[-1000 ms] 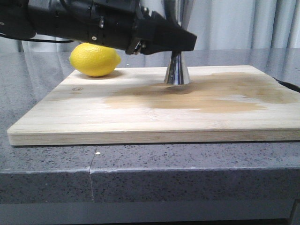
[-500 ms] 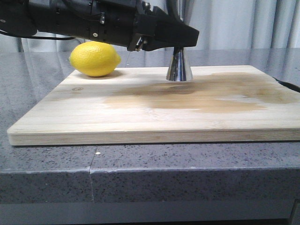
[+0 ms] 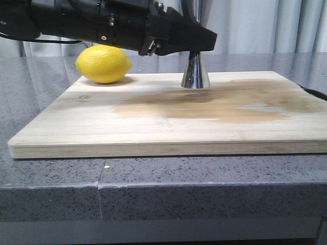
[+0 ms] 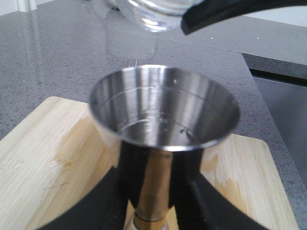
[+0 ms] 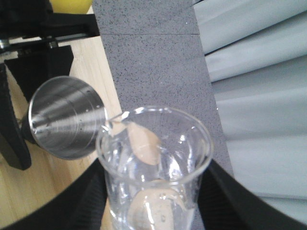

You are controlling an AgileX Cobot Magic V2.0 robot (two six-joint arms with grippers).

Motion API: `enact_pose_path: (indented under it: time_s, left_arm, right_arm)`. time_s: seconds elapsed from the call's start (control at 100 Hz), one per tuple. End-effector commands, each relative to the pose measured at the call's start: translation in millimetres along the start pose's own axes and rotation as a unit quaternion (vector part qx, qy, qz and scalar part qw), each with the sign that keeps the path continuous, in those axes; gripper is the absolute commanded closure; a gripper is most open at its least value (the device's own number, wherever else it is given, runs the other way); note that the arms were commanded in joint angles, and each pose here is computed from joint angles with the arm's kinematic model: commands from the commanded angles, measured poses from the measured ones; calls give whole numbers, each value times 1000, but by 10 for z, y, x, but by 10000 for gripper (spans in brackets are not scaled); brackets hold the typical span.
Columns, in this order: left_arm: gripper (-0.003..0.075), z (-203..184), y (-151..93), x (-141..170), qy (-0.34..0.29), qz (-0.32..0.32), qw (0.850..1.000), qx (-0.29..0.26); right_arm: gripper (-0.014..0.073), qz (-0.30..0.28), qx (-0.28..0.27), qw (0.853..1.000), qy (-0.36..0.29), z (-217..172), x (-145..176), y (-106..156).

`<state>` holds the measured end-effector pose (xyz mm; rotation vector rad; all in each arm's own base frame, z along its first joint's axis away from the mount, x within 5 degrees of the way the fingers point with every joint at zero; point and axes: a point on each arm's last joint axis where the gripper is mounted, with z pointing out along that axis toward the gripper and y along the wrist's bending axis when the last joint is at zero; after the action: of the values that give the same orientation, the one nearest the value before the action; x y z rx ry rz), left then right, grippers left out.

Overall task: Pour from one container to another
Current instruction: 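Pour the clear liquid from the beaker into the jigger cup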

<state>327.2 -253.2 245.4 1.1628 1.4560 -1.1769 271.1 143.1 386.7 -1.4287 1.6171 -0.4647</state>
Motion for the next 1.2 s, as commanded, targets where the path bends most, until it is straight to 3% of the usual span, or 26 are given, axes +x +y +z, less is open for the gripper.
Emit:
enact_pose_path:
  time_s: [0.0, 0.46, 1.19]
  left_arm:
    - [535, -42, -127, -363, -66, 16, 997, 21]
    - [535, -42, -127, -363, -66, 16, 997, 21]
    - [535, -42, -127, -363, -66, 16, 997, 21]
  right_arm:
    - [310, -30, 62, 997, -41, -187, -96, -192]
    - [310, -103, 74, 991, -43, -190, -110, -208]
    - [310, -156, 121, 979, -47, -207, -137, -284]
